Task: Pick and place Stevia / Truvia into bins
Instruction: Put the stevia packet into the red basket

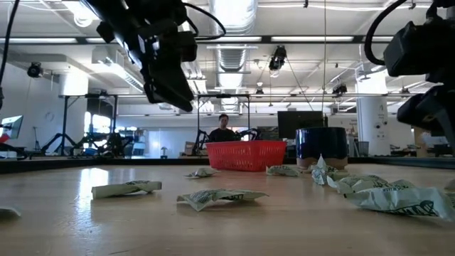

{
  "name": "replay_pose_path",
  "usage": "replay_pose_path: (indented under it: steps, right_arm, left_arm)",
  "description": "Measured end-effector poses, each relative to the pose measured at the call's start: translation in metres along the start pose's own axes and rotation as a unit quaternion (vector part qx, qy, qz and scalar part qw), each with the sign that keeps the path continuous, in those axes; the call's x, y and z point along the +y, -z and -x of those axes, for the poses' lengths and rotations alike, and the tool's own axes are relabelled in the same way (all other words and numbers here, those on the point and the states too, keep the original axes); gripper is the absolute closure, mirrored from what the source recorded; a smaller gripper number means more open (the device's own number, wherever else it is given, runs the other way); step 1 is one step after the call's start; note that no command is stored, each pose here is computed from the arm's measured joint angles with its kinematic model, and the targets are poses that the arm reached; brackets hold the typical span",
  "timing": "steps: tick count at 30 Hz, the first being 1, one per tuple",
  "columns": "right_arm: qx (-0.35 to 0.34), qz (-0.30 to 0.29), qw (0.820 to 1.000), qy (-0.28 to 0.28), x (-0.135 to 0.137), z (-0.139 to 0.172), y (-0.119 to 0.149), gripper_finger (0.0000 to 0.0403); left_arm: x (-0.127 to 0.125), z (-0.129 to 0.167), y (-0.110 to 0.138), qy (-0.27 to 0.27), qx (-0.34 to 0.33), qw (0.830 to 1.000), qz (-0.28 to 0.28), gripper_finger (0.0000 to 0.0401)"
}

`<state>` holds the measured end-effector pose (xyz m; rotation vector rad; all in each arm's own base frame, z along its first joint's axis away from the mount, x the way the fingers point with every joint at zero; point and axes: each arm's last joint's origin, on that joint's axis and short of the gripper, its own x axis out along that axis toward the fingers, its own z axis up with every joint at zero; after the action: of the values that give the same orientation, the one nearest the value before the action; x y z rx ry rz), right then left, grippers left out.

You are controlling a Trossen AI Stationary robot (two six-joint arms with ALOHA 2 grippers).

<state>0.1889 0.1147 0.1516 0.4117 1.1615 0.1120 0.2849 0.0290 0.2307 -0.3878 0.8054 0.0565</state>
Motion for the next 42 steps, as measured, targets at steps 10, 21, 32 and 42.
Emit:
replay_pose_path:
  steps: [10, 21, 32, 42]
  right_arm:
    - [0.017, 0.004, 1.0, 0.011, 0.0, -0.008, 0.002, 0.0253]
    - [0.044, 0.004, 0.998, 0.037, -0.004, -0.022, 0.006, 0.0264]
    - [0.036, 0.001, 0.998, 0.051, -0.005, -0.022, 0.006, 0.031]
    - [0.024, -0.022, 0.998, 0.058, -0.006, -0.022, 0.005, 0.0369]
  left_arm:
    - [-0.009, 0.003, 0.009, 0.008, 0.022, 1.0, -0.01, 0.0248]
    - [-0.006, 0.001, 0.016, 0.002, 0.032, 0.999, 0.005, 0.0248]
    - [-0.005, 0.0, 0.018, 0.0, 0.035, 0.999, 0.016, 0.0248]
    - [-0.005, -0.001, 0.019, 0.0, 0.036, 0.999, 0.027, 0.0248]
